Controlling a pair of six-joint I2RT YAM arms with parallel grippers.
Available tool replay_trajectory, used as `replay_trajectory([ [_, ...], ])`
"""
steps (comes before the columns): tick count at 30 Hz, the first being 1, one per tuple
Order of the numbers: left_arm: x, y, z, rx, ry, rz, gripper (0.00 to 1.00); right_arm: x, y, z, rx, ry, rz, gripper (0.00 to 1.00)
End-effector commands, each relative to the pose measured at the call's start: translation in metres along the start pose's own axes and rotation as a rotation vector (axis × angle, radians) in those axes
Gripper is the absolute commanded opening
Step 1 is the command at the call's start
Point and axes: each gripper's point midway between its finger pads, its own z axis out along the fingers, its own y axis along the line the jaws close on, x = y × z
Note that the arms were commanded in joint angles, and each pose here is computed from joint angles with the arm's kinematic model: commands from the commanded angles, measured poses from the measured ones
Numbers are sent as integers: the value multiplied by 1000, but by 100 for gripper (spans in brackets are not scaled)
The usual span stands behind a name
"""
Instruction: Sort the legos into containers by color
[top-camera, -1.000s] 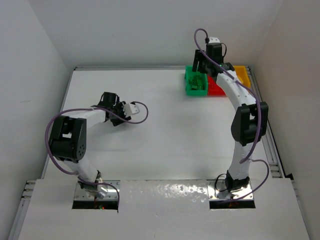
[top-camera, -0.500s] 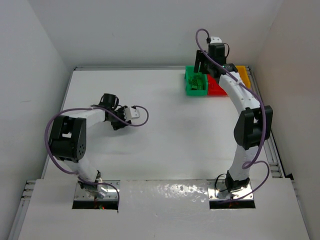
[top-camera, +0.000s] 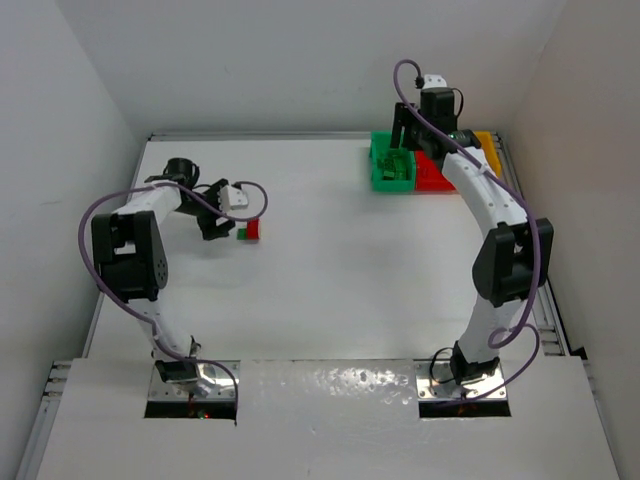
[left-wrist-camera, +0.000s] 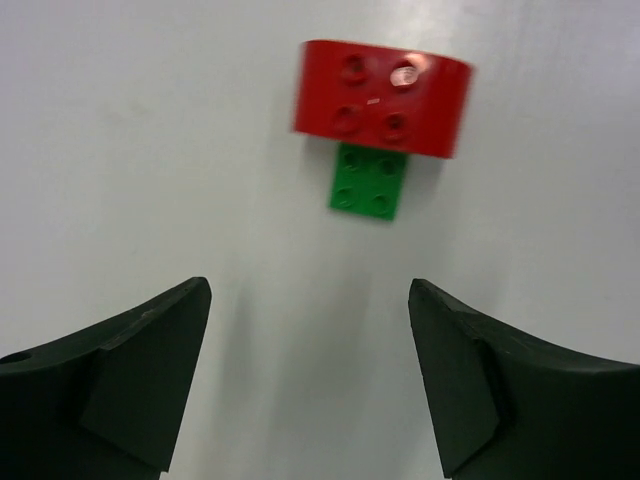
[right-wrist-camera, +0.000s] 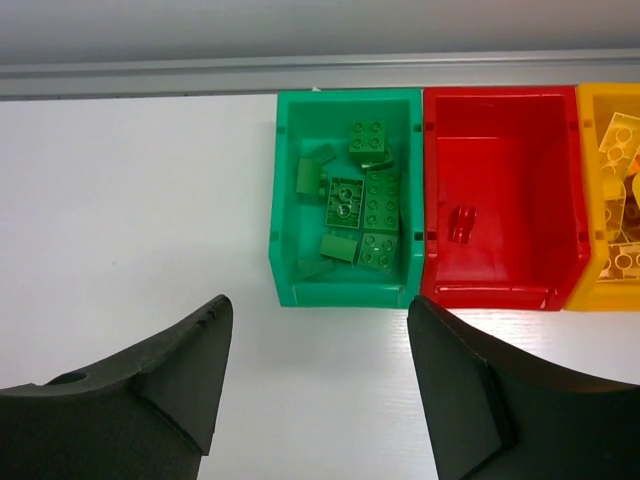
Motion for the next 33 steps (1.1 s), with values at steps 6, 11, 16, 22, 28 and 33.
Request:
replay_trajectory([
  [6, -10, -19, 33, 184, -117, 40, 78, -12, -5, -29, 9, -32, -17, 70],
  [11, 0, -19, 48, 175, -52, 5, 76, -9, -10, -35, 30, -32, -31, 71],
  [16, 0, -18, 56, 185, -18, 8, 75, -10, -9, -35, 23, -37, -25, 71],
  [22, 2, -26, 64, 266, 17, 17, 68, -10, -8, -36, 20, -35, -30, 71],
  [28, 4, -42, 69, 326, 48, 108, 53, -14, -10, -36, 30, -45, -35, 71],
  [33, -2, -51, 64, 374, 41, 129, 35, -14, -11, -37, 32, -43, -40, 71],
])
